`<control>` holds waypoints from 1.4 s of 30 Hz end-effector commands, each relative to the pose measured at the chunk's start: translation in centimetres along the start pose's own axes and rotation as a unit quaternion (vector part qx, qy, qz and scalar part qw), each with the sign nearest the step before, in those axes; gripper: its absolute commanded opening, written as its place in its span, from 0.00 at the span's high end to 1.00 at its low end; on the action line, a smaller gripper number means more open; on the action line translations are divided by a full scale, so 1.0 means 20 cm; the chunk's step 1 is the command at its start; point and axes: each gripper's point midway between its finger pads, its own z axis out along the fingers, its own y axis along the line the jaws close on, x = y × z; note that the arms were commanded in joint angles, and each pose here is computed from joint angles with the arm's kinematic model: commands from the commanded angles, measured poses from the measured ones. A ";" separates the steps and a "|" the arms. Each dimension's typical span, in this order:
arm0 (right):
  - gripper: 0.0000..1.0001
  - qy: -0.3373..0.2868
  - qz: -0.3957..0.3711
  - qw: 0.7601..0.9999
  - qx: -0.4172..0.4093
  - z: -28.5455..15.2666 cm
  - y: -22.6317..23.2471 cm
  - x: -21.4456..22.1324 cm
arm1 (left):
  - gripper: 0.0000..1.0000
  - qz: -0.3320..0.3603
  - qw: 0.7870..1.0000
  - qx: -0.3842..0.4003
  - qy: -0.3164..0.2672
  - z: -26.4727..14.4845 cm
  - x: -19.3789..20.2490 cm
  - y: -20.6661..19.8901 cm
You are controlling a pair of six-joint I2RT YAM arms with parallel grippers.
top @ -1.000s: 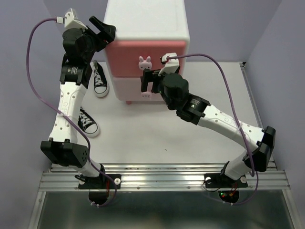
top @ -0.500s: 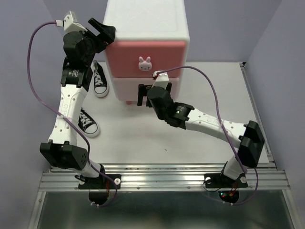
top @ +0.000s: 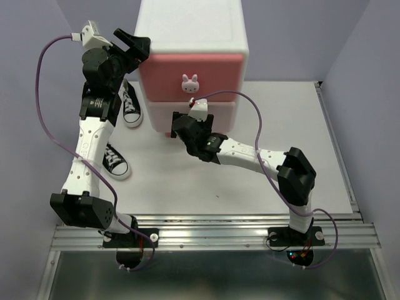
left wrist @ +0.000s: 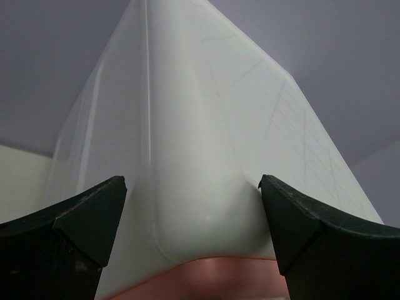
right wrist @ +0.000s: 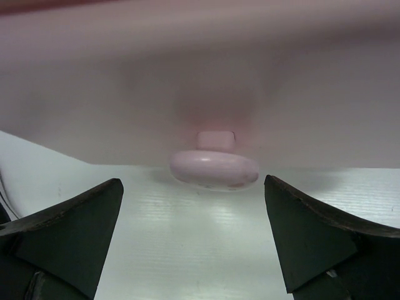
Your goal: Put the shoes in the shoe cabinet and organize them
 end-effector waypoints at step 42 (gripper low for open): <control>0.91 0.067 0.070 0.995 -0.032 -0.55 -0.02 0.40 | 0.02 0.024 0.979 -0.130 0.158 -0.12 0.57 0.49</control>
